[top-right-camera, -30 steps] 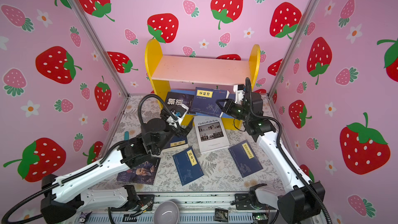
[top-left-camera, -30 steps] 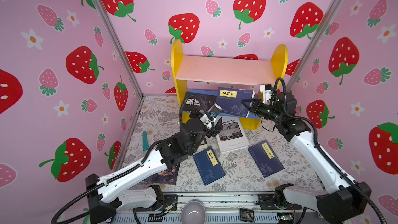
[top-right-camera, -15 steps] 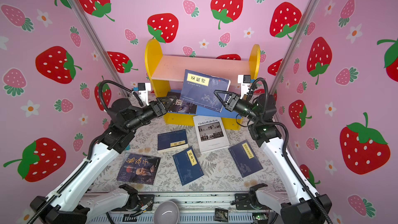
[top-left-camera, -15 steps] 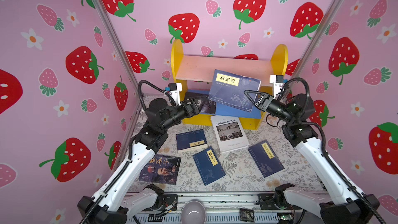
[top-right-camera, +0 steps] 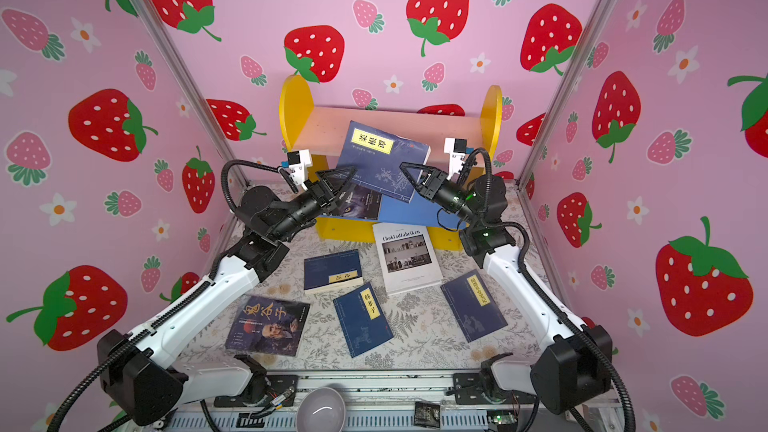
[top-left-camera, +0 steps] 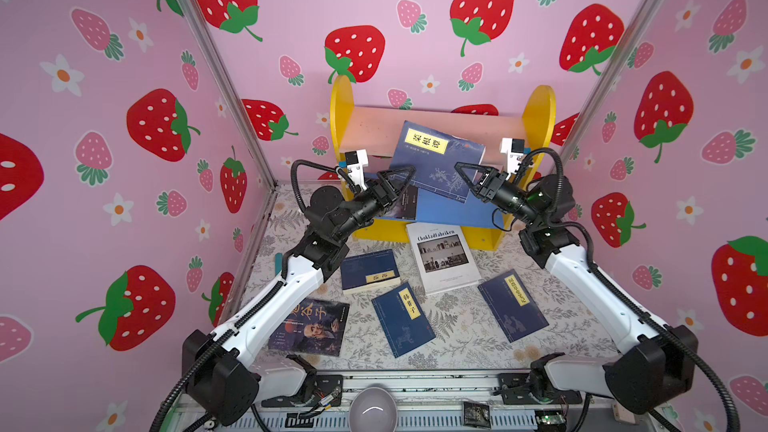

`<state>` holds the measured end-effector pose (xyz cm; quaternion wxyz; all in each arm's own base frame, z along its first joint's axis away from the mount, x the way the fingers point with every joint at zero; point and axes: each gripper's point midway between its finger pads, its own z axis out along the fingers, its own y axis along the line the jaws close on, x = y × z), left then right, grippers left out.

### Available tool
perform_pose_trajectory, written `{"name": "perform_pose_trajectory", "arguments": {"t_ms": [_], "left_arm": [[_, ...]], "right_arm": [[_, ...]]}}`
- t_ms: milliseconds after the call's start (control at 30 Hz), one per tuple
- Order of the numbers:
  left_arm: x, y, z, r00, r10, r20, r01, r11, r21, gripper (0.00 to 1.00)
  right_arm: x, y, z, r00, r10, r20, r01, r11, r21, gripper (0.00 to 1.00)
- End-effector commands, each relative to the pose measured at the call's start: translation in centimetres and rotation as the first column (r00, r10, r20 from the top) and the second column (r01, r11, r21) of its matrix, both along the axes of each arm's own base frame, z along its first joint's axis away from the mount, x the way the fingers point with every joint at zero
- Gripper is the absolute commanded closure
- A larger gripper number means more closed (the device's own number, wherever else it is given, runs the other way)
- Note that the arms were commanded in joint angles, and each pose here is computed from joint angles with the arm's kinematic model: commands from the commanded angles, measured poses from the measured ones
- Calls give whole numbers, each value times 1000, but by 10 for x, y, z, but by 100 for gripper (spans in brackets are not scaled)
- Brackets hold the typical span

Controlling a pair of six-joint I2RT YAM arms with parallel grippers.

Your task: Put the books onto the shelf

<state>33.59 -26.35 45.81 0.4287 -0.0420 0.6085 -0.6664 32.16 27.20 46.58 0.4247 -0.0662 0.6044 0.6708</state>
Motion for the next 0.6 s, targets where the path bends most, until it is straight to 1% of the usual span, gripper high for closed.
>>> {"name": "perform_pose_trajectory", "arguments": {"t_ms": [0, 67, 100, 133, 233, 333, 400, 467, 500, 567], "left_arm": [[5, 10, 31, 996, 68, 61, -63, 994, -88, 39], [11, 15, 34, 992, 108, 61, -102, 990, -95, 50], [13, 16, 36, 990, 125, 62, -119, 988, -97, 53], [14, 18, 39, 987, 144, 73, -136, 986, -99, 56], [18, 24, 52, 972, 210, 103, -201, 975, -91, 72], [23, 32, 68, 953, 276, 128, -267, 960, -83, 80], [29, 37, 77, 937, 323, 136, -315, 946, -80, 82], [33, 37, 83, 932, 337, 135, -331, 941, -64, 82], [35, 37, 84, 932, 339, 130, -335, 941, -52, 80], [40, 37, 79, 933, 345, 102, -344, 938, -30, 57]], "right_arm": [[-5, 1, 50, 996, -11, 93, 0, 993, 114, 100], [2, 5, 54, 996, -18, 86, 8, 992, 123, 100], [6, 6, 55, 996, -29, 82, 18, 992, 126, 100], [11, 8, 55, 996, -40, 78, 30, 992, 125, 100], [24, 15, 63, 994, -68, 80, 58, 991, 121, 100], [42, 27, 66, 988, -139, 68, 135, 989, 59, 100], [46, 35, 69, 985, -151, 80, 148, 988, 39, 100], [46, 44, 74, 991, -109, 80, 105, 993, 59, 100], [45, 46, 77, 993, -87, 82, 81, 994, 76, 100], [45, 47, 83, 994, -67, 87, 58, 992, 108, 100]]}}
